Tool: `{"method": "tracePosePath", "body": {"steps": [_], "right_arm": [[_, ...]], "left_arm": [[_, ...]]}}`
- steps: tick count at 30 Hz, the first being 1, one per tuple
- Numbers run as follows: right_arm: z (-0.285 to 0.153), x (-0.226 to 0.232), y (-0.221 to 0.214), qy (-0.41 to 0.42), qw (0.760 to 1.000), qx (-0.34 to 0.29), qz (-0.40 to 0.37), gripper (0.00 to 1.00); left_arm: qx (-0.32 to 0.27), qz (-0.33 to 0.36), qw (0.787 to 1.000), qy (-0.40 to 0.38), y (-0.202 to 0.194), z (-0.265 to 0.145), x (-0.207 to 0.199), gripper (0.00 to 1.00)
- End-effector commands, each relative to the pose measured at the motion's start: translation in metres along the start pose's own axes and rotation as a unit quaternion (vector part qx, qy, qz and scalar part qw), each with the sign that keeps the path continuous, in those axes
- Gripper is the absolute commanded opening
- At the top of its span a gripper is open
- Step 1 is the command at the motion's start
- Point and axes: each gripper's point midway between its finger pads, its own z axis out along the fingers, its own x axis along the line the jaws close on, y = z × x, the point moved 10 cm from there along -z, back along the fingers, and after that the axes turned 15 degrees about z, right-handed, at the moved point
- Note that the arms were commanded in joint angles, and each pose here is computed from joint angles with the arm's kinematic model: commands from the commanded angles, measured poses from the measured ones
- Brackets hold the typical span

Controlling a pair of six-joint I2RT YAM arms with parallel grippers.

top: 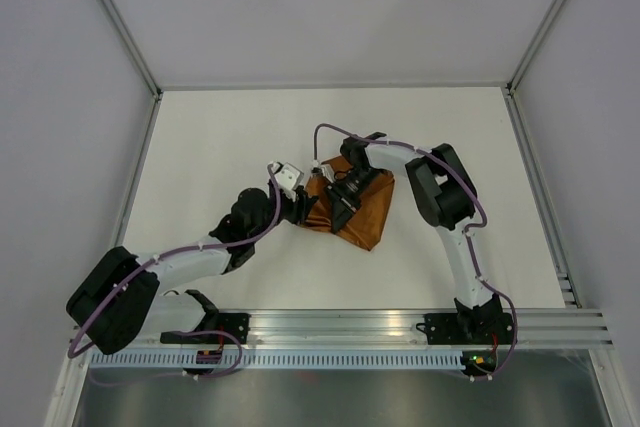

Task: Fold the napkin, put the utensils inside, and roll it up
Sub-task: Roll the napkin with the utensil

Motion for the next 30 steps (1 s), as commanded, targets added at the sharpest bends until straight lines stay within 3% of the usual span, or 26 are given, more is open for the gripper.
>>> {"method": "tracePosePath", "body": {"steps": [1, 6, 17, 30], "right_arm": [[0.011, -0.033, -0.024, -0.041, 0.996, 0.078, 0.002, 0.04], [0.009, -0.040, -0.026, -0.041, 0.995, 0.090, 0.011, 0.03], [0.004, -0.049, -0.029, -0.047, 0.995, 0.091, 0.021, 0.03], [-0.005, -0.044, -0.024, -0.073, 0.995, 0.062, 0.016, 0.03]], "left_arm": [[-0.046, 0.125, 0.990, -0.035, 0.020, 0.004, 0.002, 0.55], [-0.047, 0.229, 0.968, -0.088, 0.032, 0.017, -0.010, 0.55], [0.028, 0.320, 0.932, -0.167, 0.012, 0.029, -0.044, 0.52], [-0.048, 0.247, 0.964, -0.090, 0.027, 0.014, -0.031, 0.50]]}}
